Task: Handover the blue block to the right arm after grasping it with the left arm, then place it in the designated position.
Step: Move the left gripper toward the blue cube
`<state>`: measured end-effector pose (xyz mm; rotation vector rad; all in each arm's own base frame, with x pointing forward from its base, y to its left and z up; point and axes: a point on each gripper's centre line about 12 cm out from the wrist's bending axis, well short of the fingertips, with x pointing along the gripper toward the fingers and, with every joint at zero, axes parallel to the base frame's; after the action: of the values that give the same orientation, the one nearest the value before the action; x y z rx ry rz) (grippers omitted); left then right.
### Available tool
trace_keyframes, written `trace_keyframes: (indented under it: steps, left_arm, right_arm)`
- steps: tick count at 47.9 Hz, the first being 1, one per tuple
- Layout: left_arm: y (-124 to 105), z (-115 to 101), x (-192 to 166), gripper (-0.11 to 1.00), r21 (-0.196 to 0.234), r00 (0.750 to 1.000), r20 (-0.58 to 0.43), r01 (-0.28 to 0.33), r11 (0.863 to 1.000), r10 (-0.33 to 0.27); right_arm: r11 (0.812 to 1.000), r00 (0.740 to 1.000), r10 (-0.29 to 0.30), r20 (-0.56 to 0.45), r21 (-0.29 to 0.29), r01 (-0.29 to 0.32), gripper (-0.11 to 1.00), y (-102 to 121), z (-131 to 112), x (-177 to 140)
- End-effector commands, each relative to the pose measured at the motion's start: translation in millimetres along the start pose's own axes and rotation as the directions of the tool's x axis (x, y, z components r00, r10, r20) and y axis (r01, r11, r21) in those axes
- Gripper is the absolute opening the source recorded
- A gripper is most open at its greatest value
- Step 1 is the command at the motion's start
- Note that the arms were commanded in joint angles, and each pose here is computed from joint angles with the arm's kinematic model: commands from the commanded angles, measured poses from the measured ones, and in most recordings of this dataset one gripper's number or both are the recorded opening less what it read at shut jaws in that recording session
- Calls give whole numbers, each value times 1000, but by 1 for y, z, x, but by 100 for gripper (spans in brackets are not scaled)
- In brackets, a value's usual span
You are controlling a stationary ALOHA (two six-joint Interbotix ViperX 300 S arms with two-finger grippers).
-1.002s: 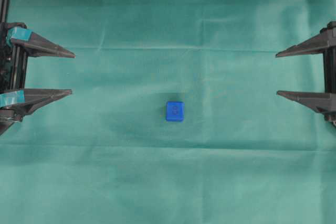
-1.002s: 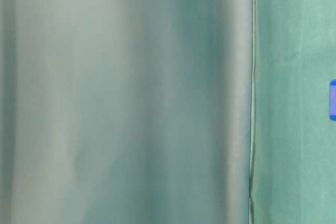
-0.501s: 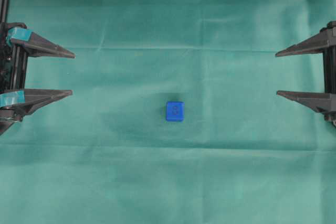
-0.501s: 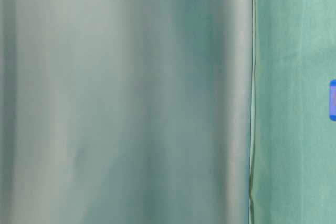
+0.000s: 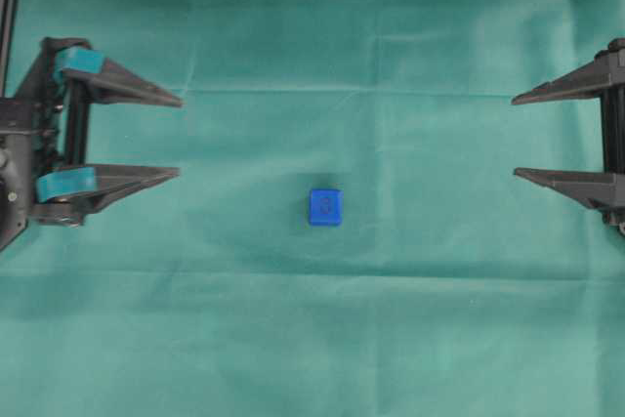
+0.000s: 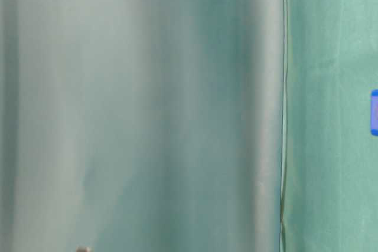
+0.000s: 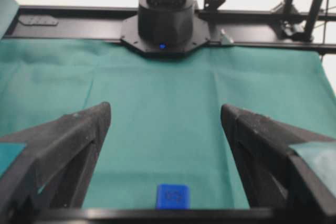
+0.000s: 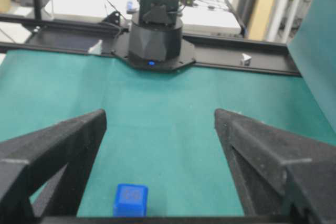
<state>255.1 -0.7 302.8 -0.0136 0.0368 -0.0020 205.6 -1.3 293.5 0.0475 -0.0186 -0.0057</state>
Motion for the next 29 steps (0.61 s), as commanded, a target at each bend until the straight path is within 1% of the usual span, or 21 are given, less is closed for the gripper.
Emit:
trace_keyframes:
  steps: [1, 22, 29]
  left_arm:
    - [-1, 13, 13, 100, 2, 1000, 31, 1, 1000, -1]
    - [-1, 17, 80, 100, 11, 1000, -5, 2, 1000, -2]
    - [-1, 23, 101, 100, 12, 1000, -5, 2, 1000, -2]
  right_arm:
    - [1000, 1000, -2, 23, -3, 2, 95, 0, 10, 3]
    - [1000, 1000, -2, 12, -5, 2, 95, 0, 7, 5]
    - [1000, 1000, -2, 6, -5, 2, 95, 0, 5, 6]
